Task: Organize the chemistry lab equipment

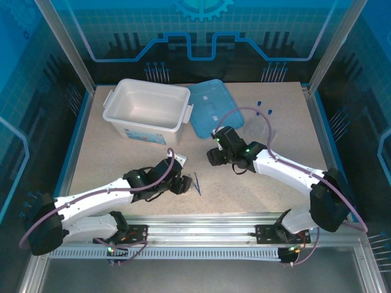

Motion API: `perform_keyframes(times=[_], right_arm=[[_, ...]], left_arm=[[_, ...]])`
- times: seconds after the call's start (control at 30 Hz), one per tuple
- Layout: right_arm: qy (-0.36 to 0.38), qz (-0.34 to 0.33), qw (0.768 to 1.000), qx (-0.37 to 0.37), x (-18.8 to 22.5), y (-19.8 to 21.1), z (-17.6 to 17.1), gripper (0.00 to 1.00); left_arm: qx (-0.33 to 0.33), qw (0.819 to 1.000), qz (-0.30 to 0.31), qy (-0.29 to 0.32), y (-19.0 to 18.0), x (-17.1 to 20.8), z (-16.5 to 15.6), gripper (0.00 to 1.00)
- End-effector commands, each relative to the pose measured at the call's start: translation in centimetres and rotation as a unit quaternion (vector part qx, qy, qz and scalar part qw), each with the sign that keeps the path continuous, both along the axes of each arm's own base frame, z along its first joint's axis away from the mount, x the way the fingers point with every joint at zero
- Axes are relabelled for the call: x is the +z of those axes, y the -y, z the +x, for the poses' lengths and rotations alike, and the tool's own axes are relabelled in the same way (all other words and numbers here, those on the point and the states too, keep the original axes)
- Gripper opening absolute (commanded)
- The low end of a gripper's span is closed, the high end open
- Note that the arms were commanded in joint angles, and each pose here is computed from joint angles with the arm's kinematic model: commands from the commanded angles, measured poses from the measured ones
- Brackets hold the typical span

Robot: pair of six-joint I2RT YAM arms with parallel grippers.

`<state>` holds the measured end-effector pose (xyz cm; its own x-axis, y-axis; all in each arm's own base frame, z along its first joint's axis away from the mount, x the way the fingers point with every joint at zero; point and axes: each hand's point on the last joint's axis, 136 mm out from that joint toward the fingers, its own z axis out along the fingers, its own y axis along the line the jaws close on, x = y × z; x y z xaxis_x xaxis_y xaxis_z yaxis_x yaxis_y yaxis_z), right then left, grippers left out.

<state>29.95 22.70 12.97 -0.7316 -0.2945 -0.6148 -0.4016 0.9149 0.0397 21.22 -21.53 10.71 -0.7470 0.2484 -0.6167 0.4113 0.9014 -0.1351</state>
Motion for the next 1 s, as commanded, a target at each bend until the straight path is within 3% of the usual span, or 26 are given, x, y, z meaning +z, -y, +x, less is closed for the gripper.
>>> perform_keyframes(times=[0.0,0.43,0.8,0.97], right_arm=[[0.0,-0.009,1.0,-0.001,-0.1,1.1,-0.3,0.65],[-0.004,0.001,1.0,-0.01,-0.3,2.1,-0.5,0.6],[-0.005,0.004,1.0,-0.011,-0.3,2.1,-0.5,0.59],[-0.007,0.004,1.0,-0.011,-0.4,2.2,-0.5,0.59]], left_arm=[[0.011,1.0,0.017,0.01,0.2,0.3,0.9,0.63],[0.022,0.999,0.032,-0.008,0.3,-1.0,1.0,0.42],[0.025,0.999,0.041,-0.018,0.3,-1.5,1.0,0.41],[0.024,0.999,0.042,-0.023,0.3,-1.8,0.9,0.34]])
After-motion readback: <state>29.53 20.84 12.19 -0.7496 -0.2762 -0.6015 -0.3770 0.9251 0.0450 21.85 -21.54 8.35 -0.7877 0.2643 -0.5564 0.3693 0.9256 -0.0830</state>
